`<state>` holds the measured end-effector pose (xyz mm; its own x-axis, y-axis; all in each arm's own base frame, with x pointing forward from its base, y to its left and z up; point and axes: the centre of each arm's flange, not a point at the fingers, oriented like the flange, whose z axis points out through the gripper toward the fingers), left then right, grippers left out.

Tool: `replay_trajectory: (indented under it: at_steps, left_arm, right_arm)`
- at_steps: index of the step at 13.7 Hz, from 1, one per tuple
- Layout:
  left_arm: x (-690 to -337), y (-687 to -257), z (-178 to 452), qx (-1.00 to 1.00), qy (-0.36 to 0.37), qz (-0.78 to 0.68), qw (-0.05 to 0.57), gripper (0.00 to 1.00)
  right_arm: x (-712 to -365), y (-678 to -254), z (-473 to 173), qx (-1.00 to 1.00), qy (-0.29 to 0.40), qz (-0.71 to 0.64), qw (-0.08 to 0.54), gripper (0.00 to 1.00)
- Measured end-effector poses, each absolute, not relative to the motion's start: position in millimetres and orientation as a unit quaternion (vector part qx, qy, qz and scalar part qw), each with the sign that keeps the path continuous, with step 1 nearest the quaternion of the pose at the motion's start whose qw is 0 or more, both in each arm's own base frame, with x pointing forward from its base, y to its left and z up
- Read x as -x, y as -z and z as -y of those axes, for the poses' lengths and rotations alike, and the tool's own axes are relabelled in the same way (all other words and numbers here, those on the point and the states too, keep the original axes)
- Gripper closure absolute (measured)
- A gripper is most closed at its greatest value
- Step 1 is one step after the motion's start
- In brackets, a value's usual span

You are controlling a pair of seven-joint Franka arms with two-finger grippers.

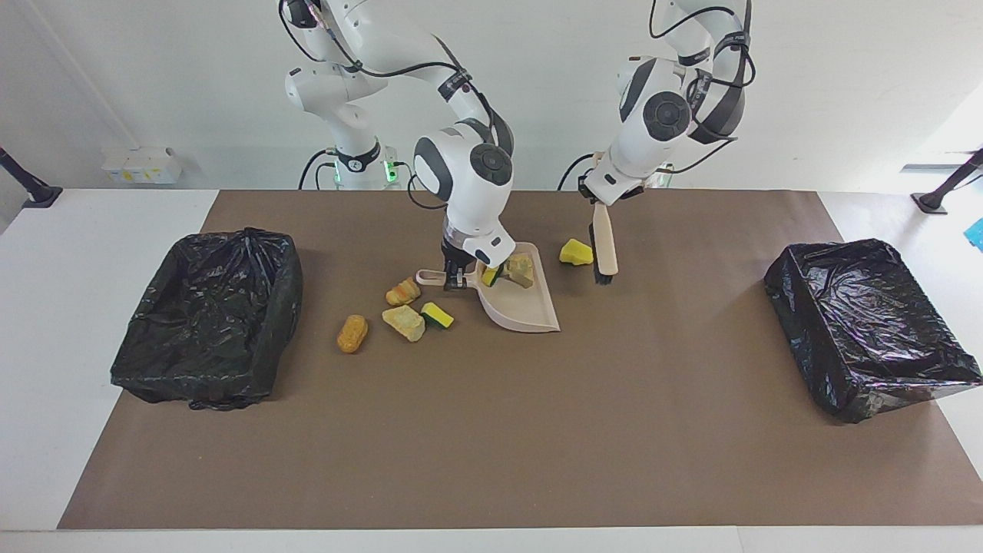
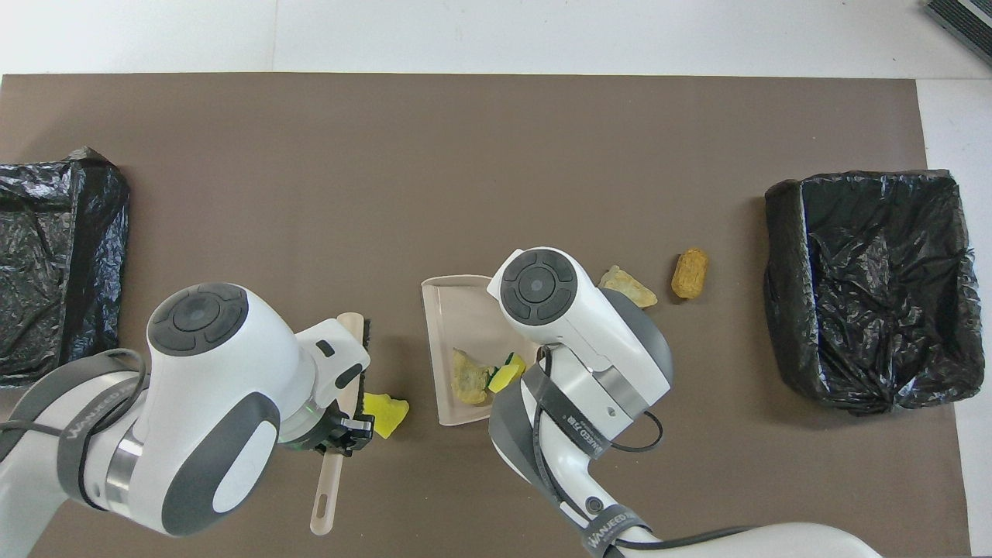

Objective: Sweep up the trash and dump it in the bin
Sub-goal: 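Sweep the yellow sponges into the dustpan with the left gripper's brush, then sweep the remaining sponge piece into the dustpan with the brush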

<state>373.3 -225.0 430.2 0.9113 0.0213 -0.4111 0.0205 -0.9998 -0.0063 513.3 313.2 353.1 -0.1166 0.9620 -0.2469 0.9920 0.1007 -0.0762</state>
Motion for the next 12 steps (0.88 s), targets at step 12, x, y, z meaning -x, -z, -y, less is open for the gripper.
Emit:
replay_trajectory:
  at_steps: [12]
  left_arm:
    - [-296,-350,292,0.958,-0.175,0.225,-0.016,0.74]
  right_arm:
    - [-519,-343,-296,-0.647,0.098,-0.753,0.065,0.69]
